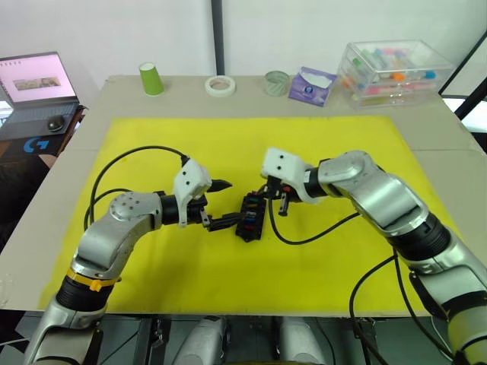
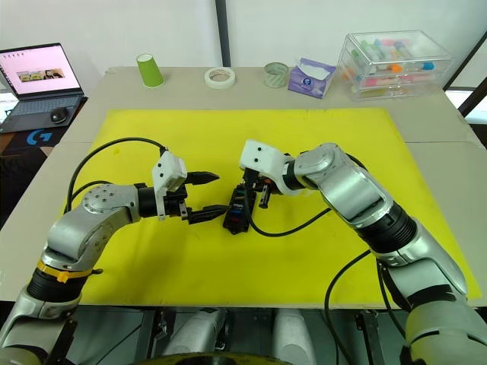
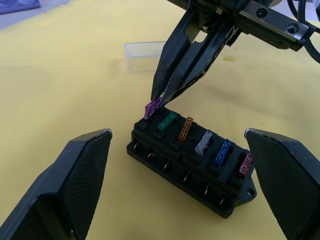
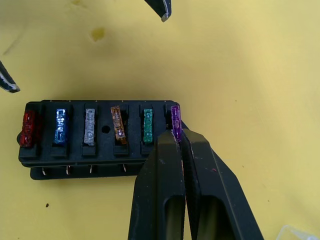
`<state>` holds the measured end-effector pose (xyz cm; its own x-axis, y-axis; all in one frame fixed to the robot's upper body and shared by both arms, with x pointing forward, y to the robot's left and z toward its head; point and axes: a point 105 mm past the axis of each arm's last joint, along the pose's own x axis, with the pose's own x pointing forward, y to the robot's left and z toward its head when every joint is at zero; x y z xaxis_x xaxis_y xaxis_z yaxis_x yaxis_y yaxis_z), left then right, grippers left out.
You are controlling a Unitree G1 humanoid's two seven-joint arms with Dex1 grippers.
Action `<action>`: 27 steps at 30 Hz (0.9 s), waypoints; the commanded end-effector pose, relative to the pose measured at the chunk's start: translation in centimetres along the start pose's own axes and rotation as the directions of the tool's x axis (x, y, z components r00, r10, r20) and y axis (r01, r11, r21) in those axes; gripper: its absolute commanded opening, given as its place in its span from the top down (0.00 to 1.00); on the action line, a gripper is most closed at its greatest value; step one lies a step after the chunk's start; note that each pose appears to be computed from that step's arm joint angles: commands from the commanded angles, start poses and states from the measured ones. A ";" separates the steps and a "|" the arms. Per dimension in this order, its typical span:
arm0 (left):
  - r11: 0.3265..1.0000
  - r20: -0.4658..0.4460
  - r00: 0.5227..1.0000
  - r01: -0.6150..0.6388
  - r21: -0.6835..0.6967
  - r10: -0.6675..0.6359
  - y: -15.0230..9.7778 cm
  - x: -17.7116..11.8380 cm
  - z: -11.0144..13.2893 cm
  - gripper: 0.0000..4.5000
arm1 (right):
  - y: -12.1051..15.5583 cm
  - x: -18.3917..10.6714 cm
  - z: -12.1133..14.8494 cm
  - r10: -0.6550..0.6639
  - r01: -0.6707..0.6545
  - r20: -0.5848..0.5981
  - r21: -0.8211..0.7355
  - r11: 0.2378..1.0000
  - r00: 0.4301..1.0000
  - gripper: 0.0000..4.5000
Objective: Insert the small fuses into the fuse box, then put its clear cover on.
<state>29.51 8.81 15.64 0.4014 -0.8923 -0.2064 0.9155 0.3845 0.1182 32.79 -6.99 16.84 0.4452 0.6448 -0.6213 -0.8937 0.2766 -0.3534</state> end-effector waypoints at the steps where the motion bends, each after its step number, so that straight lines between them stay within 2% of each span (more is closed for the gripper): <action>1: 0.999 0.030 0.999 -0.014 0.040 0.013 0.3 -0.5 1.4 0.01 | -0.5 -0.4 0.8 -0.026 0.027 0.032 -0.028 0.999 0.999 1.00; 27: 0.999 0.020 1.000 -0.017 0.033 0.016 0.1 -0.4 1.1 0.01 | 0.0 0.5 0.2 0.032 -0.032 0.000 -0.060 0.998 0.999 1.00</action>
<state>29.64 8.98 15.55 0.4120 -0.8850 -0.2170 0.9111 0.3961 0.1141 33.17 -6.81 16.33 0.4244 0.6481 -0.6323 -0.9008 0.2316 -0.3672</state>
